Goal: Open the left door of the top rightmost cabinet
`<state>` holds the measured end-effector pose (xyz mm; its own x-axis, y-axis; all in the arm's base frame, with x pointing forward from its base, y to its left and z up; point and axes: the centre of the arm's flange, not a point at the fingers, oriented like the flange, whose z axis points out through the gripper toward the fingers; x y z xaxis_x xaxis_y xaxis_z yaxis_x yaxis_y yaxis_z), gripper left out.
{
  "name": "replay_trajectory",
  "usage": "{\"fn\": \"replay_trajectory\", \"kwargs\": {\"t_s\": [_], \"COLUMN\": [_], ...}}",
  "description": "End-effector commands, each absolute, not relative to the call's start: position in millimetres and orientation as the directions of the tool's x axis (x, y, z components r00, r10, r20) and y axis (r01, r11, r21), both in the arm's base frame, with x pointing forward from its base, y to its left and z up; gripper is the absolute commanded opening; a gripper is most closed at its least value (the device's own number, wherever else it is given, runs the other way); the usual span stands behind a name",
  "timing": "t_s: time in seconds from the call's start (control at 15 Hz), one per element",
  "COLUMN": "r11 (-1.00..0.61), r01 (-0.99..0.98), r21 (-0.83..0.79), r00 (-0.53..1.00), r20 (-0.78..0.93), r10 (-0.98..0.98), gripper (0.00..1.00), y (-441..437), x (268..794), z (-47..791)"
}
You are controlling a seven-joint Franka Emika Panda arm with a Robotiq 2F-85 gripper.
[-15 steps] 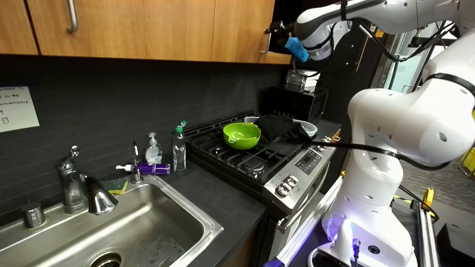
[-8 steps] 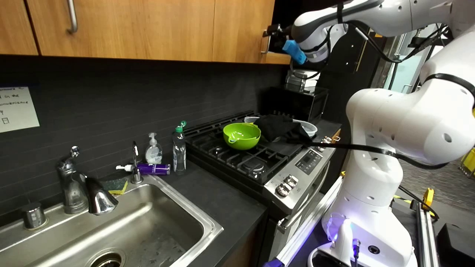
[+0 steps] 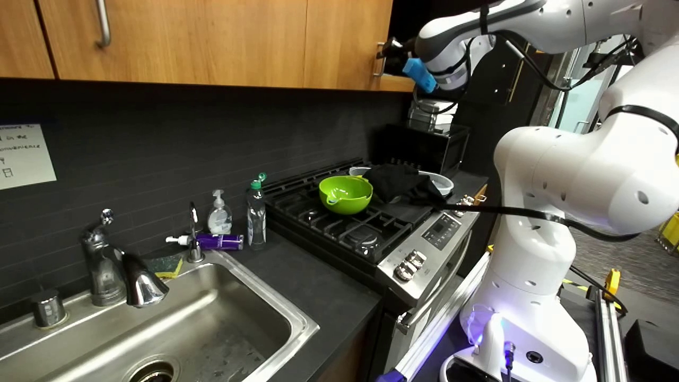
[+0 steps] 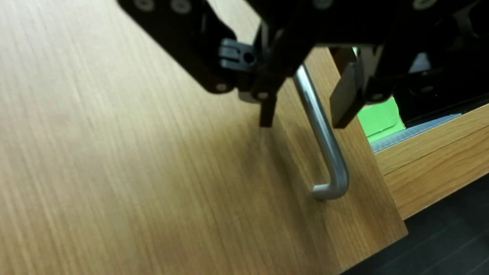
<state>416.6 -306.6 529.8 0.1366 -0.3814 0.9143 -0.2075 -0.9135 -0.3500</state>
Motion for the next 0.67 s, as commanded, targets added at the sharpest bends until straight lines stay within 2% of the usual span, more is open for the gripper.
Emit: {"fn": "replay_trajectory", "kwargs": {"t_s": [0.0, 0.13, 0.27, 0.6], "r11": [-0.923, -0.923, -0.928, -0.931], "r01": [-0.208, -0.210, -0.207, -0.204], "r21": [-0.325, -0.323, -0.309, -0.301], "r00": [0.124, 0.123, 0.125, 0.129], "r20": [0.927, 0.927, 0.933, 0.935], "r10": [-0.354, -0.353, -0.338, -0.331], "gripper": [0.12, 0.01, 0.05, 0.05], "y": [-309.3, -313.0, -311.7, -310.6], "x": [424.9, 423.9, 424.3, 414.8], "z": [533.1, 537.1, 537.3, 541.8]}}
